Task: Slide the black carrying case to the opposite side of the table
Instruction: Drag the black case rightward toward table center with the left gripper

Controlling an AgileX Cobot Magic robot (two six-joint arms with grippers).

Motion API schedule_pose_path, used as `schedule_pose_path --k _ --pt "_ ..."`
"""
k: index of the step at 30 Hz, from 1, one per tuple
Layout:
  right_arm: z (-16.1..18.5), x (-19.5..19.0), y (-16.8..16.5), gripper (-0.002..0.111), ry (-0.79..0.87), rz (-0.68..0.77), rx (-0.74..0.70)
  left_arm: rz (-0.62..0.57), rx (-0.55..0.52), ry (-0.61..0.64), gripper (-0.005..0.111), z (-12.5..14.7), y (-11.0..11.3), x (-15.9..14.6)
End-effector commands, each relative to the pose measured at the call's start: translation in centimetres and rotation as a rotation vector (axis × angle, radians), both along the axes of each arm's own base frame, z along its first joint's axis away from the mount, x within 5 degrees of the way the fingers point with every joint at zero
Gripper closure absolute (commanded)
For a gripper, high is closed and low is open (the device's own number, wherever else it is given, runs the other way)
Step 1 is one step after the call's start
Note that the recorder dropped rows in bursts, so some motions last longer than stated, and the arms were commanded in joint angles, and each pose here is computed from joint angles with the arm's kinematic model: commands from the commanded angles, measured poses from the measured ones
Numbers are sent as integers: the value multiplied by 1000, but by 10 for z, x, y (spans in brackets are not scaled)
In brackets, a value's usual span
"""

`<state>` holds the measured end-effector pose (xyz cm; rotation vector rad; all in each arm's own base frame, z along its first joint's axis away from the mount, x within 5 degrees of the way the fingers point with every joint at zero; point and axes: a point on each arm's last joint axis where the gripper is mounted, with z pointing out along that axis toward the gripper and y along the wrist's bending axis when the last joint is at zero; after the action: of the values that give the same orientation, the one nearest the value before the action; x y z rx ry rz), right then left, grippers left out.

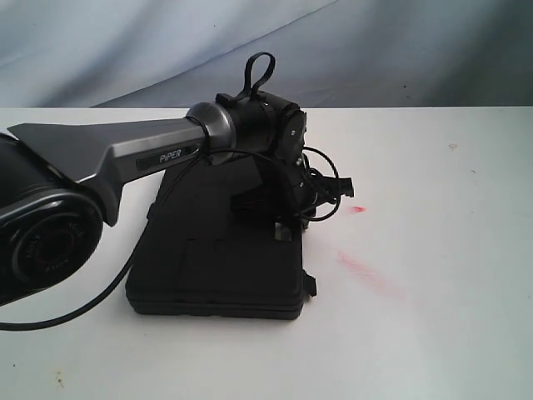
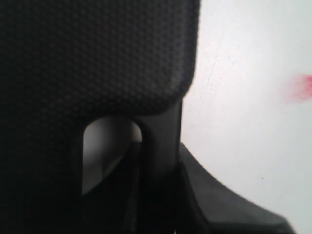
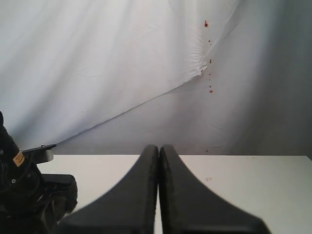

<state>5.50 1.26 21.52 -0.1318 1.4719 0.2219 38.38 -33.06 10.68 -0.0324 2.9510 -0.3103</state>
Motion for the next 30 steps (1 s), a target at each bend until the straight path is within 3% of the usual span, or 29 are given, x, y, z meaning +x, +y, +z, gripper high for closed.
schedule_pose_path --k 1,9,14,23,30 --pt "-1 0 0 108 -5 -9 -19 96 -76 2 107 -3 -9 0" --pt "-1 0 0 108 -5 -9 -19 80 -80 -15 107 -3 -10 1" --pt "-1 0 0 108 -5 -9 -19 60 -83 -28 101 -2 -10 2" --pt "-1 0 0 108 -5 -9 -19 37 -83 -33 57 -2 -11 2" --pt "-1 0 0 108 -5 -9 -19 36 -80 -29 54 -3 -11 1"
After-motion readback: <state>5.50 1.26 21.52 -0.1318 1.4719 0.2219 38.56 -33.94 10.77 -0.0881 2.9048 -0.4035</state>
